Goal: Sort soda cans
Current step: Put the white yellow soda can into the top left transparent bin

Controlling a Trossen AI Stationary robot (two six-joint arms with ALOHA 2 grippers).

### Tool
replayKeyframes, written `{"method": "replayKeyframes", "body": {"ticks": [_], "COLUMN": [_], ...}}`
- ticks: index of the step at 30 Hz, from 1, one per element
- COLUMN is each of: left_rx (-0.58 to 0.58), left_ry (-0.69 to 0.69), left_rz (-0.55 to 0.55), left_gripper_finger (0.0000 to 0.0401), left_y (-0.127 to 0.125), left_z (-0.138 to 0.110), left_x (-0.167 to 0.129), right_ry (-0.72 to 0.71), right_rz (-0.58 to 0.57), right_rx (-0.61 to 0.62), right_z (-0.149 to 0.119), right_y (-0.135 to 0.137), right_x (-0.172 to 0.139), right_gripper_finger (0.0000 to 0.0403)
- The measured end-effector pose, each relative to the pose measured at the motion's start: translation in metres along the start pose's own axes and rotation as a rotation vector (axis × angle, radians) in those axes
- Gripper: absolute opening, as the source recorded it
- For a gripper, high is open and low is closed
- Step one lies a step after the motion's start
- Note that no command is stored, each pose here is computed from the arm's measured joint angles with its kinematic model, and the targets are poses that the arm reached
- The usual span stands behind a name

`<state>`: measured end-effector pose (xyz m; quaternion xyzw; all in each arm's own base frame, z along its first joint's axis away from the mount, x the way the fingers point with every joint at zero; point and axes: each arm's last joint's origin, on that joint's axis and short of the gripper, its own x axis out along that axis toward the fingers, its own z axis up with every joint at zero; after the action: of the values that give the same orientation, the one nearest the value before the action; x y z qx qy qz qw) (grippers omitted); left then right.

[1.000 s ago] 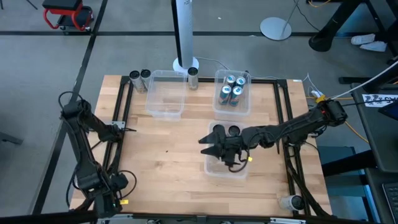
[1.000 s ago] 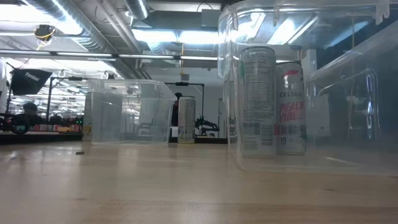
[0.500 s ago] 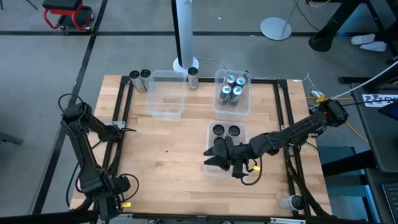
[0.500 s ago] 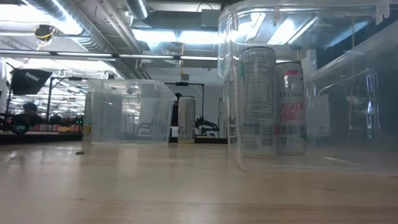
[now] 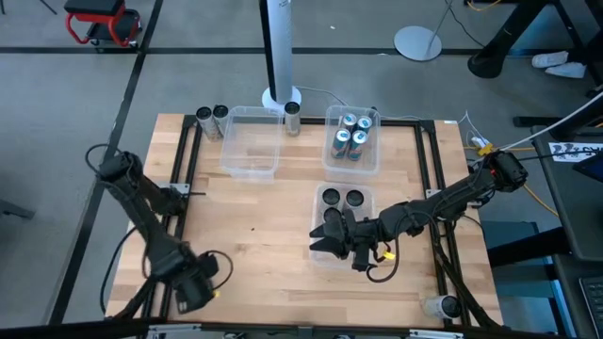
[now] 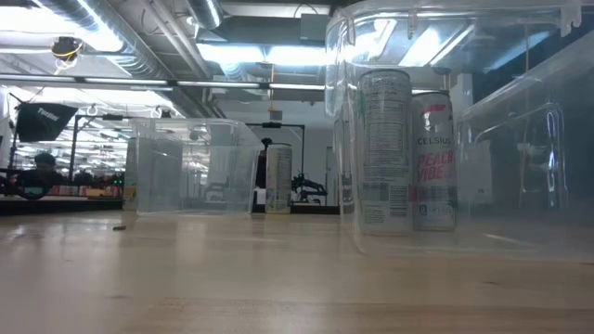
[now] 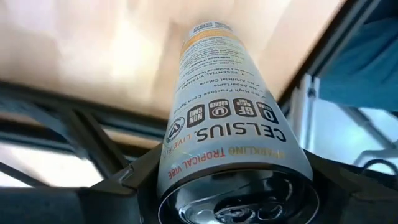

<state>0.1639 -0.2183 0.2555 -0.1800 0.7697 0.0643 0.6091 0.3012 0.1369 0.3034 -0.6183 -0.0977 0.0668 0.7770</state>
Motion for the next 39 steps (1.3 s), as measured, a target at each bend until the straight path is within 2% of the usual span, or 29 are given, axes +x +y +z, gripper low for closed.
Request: {"method": "replayKeyframes", "body": {"ticks": [5, 13, 17, 22, 28, 31, 35, 39], "left_rx": [0.088, 0.254, 0.374, 0.616, 0.712, 0.698, 0.632, 0.477], "left_ry": [0.01, -0.081, -0.084, -0.092, -0.091, -0.054, -0.053, -0.06], "left_rz": [0.071, 0.122, 0.133, 0.179, 0.335, 0.391, 0.375, 0.334], "left_gripper_finger": [0.0243, 0.0243, 0.0243, 0.0243, 0.0249, 0.0262, 0.026, 0.0256], "left_y": [0.022, 0.051, 0.06, 0.066, 0.074, 0.078, 0.081, 0.088], "left_z": [0.03, 0.074, 0.085, 0.092, 0.099, 0.101, 0.106, 0.111], "left_x": [-0.011, -0.025, -0.029, -0.031, -0.032, -0.03, -0.03, -0.032], "right_ry": [0.002, 0.013, 0.015, 0.018, 0.021, 0.029, 0.062, 0.074], "right_rz": [0.013, 0.017, 0.029, 0.041, 0.053, 0.058, 0.052, 0.051], "right_rx": [-0.003, -0.006, -0.009, -0.012, -0.015, -0.017, -0.018, -0.019], "right_z": [0.0, -0.001, -0.001, -0.001, -0.002, -0.002, -0.003, -0.003], "right_y": [0.001, 0.002, 0.003, 0.004, 0.006, 0.006, 0.006, 0.006], "right_x": [0.0, 0.0, 0.0, 0.0, 0.0, 0.0, 0.0, 0.0], "right_gripper_finger": [0.0365, 0.0365, 0.0365, 0.0365, 0.0365, 0.0365, 0.0365, 0.0365]}}
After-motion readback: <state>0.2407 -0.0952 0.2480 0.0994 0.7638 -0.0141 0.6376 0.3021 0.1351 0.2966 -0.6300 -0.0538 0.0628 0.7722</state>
